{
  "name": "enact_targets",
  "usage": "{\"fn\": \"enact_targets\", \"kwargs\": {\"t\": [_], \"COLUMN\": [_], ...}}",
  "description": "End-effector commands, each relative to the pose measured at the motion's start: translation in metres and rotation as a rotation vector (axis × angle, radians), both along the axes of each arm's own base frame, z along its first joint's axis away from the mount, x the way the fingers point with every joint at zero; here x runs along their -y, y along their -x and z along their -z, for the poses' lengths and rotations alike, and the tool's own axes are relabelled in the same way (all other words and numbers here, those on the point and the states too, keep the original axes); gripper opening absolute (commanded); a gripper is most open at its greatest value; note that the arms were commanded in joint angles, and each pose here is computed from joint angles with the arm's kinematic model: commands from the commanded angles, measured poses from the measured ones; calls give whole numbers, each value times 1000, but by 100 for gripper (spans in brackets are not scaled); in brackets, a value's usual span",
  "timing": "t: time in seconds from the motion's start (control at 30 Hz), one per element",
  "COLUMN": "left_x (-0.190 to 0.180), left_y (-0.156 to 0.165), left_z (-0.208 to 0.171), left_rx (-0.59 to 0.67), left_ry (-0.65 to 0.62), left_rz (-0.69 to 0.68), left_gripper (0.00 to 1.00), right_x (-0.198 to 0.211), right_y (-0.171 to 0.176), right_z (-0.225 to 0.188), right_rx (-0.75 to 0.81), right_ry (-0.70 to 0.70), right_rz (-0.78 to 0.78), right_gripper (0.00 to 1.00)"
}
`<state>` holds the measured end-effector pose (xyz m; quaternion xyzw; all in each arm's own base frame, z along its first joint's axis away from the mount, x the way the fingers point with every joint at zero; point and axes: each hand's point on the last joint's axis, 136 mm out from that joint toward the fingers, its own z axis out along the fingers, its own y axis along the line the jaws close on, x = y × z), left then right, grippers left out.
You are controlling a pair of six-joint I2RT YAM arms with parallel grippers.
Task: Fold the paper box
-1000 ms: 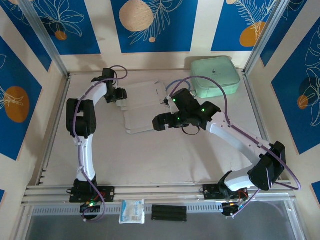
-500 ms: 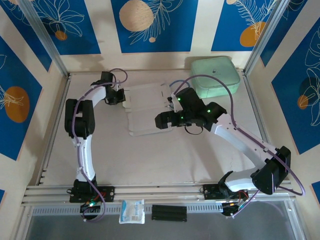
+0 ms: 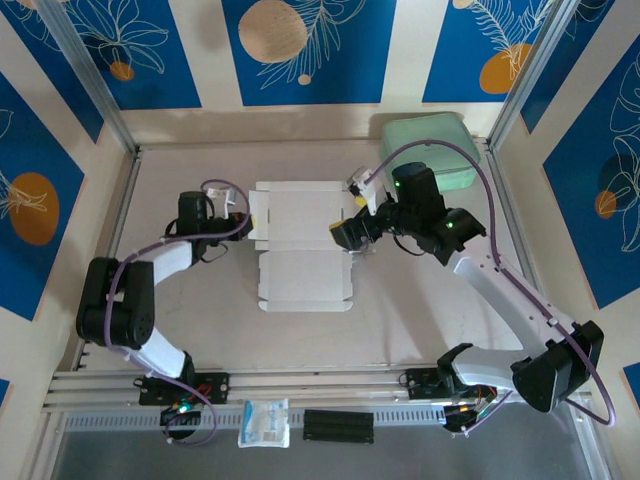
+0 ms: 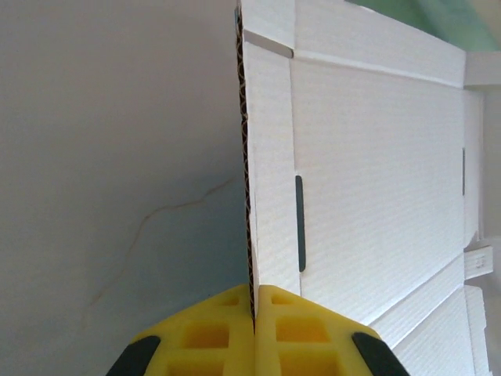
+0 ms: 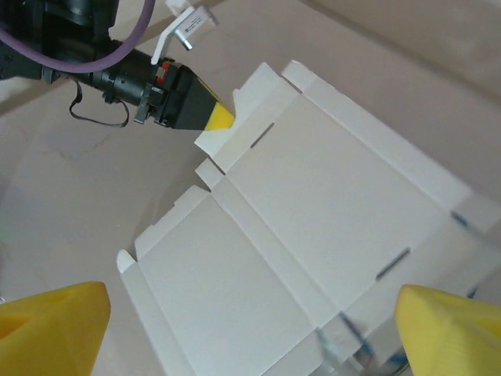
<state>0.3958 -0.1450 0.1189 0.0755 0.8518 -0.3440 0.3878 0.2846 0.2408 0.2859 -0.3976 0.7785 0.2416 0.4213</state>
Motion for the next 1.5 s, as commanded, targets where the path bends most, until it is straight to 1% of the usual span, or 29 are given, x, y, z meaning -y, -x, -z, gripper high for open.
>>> {"fn": "enact_targets", "kwargs": {"t": [0.0,0.1,0.2,0.33,0.47,0.57,0.67,0.73,0.77,0.8,0.83,0.9,1.0,1.03,1.1,1.17,1.2,1.27,1.3,1.37,1.43,1.47], "left_x": [15,24,29,39,45,46,45,44,45,46,46,47,46,46,47,47,47,47,47,48,48,48], "left_y": [0,14,23,36,44,45,45,43,43,42,43,42,42,42,44,45,44,44,44,43,42,42], "left_z": [-44,-56,-64,-67,-67,-69,-68,-66,-67,-66,-66,-65,-66,-67,-68,-68,-68,-68,-66,-66,-66,-65], "left_rx": [287,380,472,535,561,574,572,562,561,556,555,551,545,548,554,557,559,557,554,551,549,546], "left_ry": [9,23,7,-44,-93,-109,-124,-131,-131,-129,-129,-130,-138,-140,-141,-147,-153,-164,-169,-173,-183,-188], "left_rz": [114,178,203,262,281,280,277,271,272,273,273,272,262,260,259,257,256,251,251,253,250,249], "left_gripper": [0,0,0,0,0,0,0,0,0,0,0,0,0,0,0,0,0,0,0,0,0,0], "right_x": [-7,-8,-11,-17,-27,-33,-37,-38,-38,-38,-38,-38,-38,-39,-39,-39,-39,-37,-36,-36,-34,-33], "right_y": [-2,-4,-12,-37,-57,-62,-65,-66,-67,-67,-67,-68,-68,-67,-66,-65,-67,-69,-69,-69,-72,-72], "right_z": [-12,-7,-6,-7,8,15,19,20,20,20,21,23,26,29,35,40,43,47,49,53,55,54], "right_rx": [164,139,113,-4,-92,-149,-180,-186,-187,-189,-187,-188,-207,-218,-232,-252,-270,-297,-312,-337,-350,-351], "right_ry": [79,120,96,12,34,18,7,5,5,6,11,25,40,47,66,75,82,89,92,98,100,97], "right_rz": [-246,-358,-420,-433,-428,-440,-437,-434,-432,-430,-431,-428,-419,-420,-417,-411,-397,-379,-374,-371,-358,-354], "right_gripper": [93,93,94,92,86,74,56,41,36,32,26,20,17,18,29,36,39,40,40,34,21,16]}}
